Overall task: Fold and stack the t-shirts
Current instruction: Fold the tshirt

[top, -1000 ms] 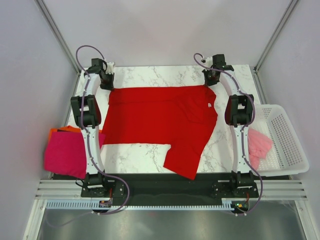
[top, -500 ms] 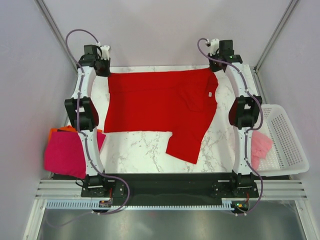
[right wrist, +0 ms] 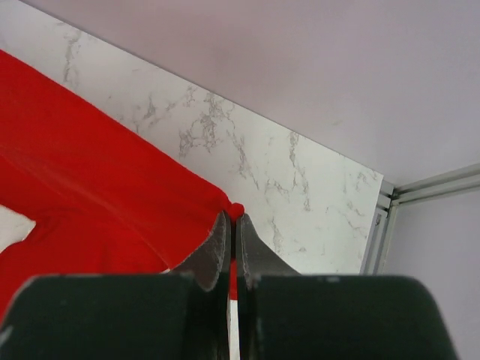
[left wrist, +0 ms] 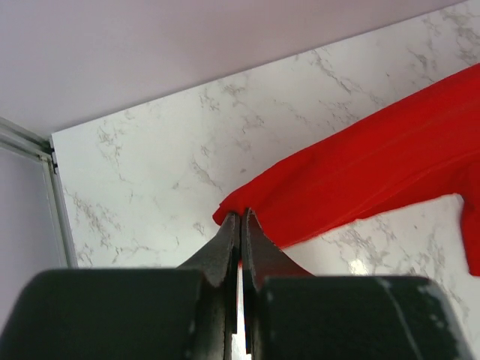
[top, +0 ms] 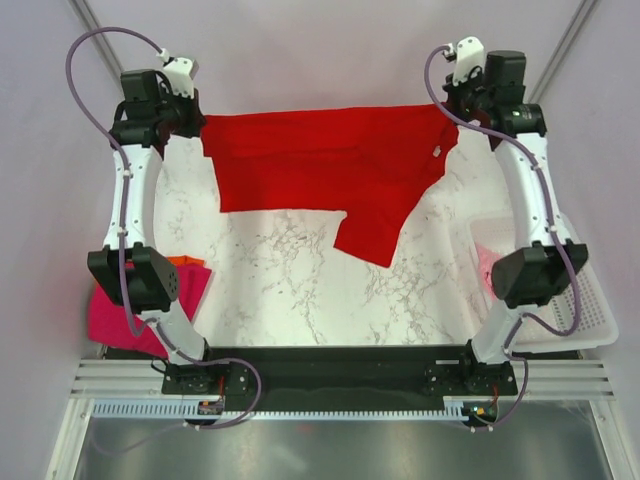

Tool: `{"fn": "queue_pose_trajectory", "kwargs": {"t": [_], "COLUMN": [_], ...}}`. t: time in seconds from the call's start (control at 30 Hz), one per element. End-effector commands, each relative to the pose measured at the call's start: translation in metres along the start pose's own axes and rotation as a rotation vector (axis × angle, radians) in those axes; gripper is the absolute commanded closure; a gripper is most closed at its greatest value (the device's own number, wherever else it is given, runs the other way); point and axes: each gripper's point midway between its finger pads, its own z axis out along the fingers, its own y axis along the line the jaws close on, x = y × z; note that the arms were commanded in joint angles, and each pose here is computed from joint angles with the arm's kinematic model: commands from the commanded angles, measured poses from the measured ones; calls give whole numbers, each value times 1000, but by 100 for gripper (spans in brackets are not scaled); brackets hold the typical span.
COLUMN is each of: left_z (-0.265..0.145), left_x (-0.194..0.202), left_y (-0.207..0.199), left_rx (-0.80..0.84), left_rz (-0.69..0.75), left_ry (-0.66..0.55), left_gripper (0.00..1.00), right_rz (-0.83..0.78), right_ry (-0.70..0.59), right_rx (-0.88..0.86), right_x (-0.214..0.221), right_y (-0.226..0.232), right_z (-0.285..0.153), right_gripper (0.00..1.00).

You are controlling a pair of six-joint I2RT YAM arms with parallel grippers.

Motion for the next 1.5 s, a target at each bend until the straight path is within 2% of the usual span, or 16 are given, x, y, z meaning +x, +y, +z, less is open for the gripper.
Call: {"fn": "queue_pose_trajectory", "kwargs": {"t": [0.0, 0.03, 0.17, 0.27, 0.3, 0.47, 0.53, 0.63, 0.9, 1.17, 1.27, 1.3, 1.37, 1.4, 1.43, 1.47], "left_z": [-63, -66, -142, -174, -200, -261, -275, -274, -207, -102, -54, -27, -1, 24, 38, 48], "left_x": [-39, -22, -35, -26, -28, -33, -34, -33, 8, 86, 110, 133, 135, 159, 168, 153], "left_y": [-12, -14, -36, -48, -56, -74, -81, -82, -75, -64, -56, -52, -50, -45, -46, -38], "left_rx": [-28, -30, -76, -90, -113, -172, -171, -165, -63, 92, 122, 149, 161, 161, 174, 159], "left_rz": [78, 79, 150, 190, 222, 289, 305, 313, 317, 234, 204, 173, 166, 137, 124, 119], "left_ry": [-156, -134, -249, -280, -323, -435, -461, -460, -308, -73, 20, 93, 123, 199, 232, 213], "left_gripper": [98, 98, 98, 98, 98, 98, 98, 98, 98, 98, 98, 98, 98, 98, 98, 98], "right_rz": [-82, -88, -106, -123, -121, -113, -113, -98, -75, -56, -51, -52, -44, -49, -38, -42], "right_ry": [-161, -176, -256, -331, -335, -440, -466, -439, -328, -144, -51, -25, 54, 61, 121, 128], "right_rx": [48, 48, 73, 90, 93, 124, 128, 113, 40, -48, -73, -79, -95, -81, -91, -87], "right_x": [-45, -48, -57, -65, -63, -68, -69, -61, -30, 21, 49, 56, 79, 78, 100, 104], "right_y": [-3, 0, 14, 26, 29, 47, 52, 56, 59, 51, 46, 45, 42, 36, 35, 34], "right_z": [-79, -92, -173, -232, -247, -340, -360, -361, -293, -150, -90, -74, -29, -17, 12, 25], "right_gripper": [100, 100, 100, 100, 100, 100, 100, 100, 100, 100, 100, 100, 100, 100, 100, 100]}}
